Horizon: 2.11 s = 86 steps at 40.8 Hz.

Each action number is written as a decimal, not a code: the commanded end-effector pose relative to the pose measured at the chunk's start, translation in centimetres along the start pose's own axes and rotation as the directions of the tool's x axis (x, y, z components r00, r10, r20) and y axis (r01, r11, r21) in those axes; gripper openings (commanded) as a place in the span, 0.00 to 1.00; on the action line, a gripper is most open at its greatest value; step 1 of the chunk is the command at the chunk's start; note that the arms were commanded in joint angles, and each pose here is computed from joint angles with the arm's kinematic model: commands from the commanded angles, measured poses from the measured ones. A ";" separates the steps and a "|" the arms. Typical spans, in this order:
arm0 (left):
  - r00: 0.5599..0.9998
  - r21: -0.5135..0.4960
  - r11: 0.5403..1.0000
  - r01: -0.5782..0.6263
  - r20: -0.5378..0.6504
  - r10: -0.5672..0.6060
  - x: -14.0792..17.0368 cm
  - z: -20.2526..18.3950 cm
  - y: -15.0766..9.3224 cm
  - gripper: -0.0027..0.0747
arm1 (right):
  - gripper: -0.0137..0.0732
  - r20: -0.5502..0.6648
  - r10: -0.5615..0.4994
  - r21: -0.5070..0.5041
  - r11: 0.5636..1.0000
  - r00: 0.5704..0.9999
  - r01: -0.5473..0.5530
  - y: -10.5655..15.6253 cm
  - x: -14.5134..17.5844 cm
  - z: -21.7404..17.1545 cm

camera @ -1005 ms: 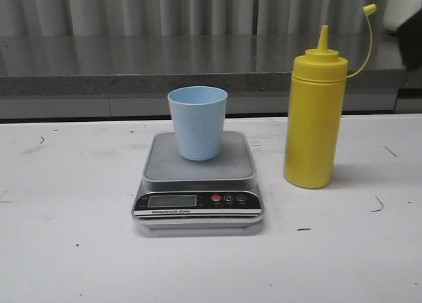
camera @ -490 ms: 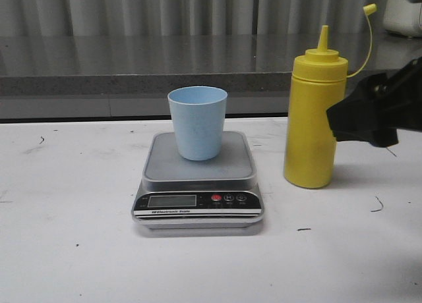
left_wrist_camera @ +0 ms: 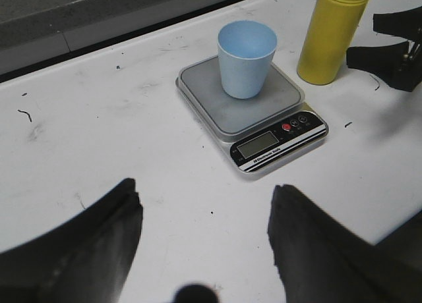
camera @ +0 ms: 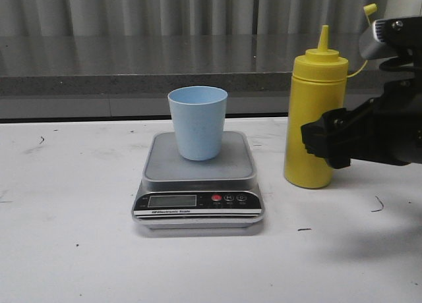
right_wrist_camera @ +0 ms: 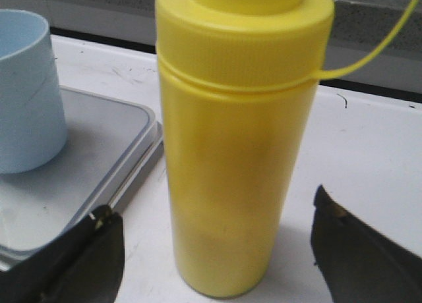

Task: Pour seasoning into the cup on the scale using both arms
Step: 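Move the right gripper to the yellow squeeze bottle and grasp it, then lift the bottle with the right gripper and tilt nozzle toward the cup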

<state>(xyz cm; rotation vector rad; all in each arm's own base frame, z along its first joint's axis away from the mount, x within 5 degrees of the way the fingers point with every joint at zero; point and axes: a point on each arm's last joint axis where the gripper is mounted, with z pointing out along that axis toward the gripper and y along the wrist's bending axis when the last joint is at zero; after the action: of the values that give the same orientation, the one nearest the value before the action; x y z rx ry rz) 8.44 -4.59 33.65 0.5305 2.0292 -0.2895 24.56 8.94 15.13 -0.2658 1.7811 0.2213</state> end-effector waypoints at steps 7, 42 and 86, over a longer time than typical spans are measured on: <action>0.995 0.002 1.000 0.001 0.098 -0.001 -1.4 -0.4 0.0 0.58 | 0.85 0.222 0.007 0.007 1.000 0.975 -0.009 0.0 -1.0 1.4; 0.995 0.002 1.000 0.001 0.098 -0.001 -1.4 -0.4 0.0 0.58 | 0.80 0.244 0.034 0.061 0.997 0.969 -0.050 -0.2 -1.2 7.3; 0.995 0.002 1.000 0.001 0.098 -0.001 -1.4 -0.4 0.0 0.58 | 0.58 -0.043 -0.634 -0.077 0.773 0.772 0.630 0.8 -13.2 3.0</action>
<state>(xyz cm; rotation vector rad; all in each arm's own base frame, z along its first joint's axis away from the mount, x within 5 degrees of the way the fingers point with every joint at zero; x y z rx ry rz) 8.44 -4.59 33.65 0.5304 2.0285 -0.2896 29.12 11.03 23.24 -0.8566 1.7950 -0.1473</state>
